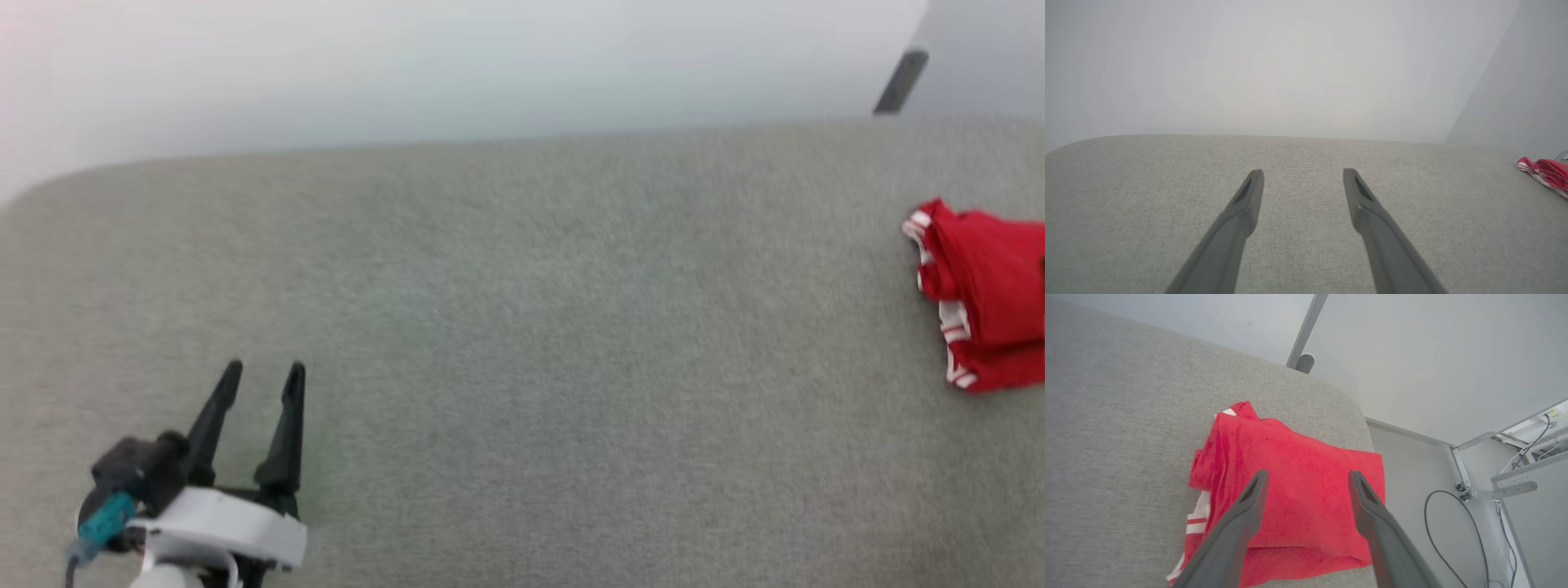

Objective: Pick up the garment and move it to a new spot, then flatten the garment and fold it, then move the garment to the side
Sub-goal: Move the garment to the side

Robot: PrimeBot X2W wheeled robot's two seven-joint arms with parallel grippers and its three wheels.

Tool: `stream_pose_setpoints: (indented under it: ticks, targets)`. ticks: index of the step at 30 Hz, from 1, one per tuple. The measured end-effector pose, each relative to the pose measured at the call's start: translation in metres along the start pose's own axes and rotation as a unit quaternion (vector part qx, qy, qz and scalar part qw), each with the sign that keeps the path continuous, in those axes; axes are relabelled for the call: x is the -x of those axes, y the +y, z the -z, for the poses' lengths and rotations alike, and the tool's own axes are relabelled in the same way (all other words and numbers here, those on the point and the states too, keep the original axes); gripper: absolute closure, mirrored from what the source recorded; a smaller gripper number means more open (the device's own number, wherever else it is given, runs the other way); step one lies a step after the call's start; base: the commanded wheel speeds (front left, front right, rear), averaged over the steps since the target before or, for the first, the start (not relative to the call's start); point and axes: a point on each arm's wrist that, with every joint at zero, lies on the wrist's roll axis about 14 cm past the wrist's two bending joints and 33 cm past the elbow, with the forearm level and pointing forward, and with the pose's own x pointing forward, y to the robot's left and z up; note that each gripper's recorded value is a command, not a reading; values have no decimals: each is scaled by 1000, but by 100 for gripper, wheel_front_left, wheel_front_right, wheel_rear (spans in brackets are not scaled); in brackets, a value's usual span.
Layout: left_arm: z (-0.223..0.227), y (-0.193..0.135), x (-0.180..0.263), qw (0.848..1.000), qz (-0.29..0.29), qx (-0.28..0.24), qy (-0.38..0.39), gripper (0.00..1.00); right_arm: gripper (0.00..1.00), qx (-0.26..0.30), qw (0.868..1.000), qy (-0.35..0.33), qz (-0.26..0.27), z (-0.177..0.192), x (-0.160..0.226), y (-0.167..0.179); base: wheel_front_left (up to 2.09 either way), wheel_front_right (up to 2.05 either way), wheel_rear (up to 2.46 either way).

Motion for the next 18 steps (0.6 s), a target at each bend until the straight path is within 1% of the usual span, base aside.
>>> stream_pose_setpoints:
  ticks: [2,6,9,13,18]
  targets:
    - [-5,6,12,1000,-14,-2,-4,0,0,-22,999,-20,-14,-3,6,14,0,0,0]
    - [-13,18,36,999,-42,-14,-13,0,0,-28,997,-64,-37,-12,18,36,0,0,0]
    - [-19,28,55,998,-65,-16,-21,0,0,-43,993,-94,-60,-18,26,59,0,0,0]
    - [-28,43,77,995,-93,-21,-33,0,0,-64,985,-135,-85,-29,36,84,0,0,0]
    - [-31,52,100,992,-117,-17,-41,0,0,-89,974,-175,-112,-39,50,112,0,0,0]
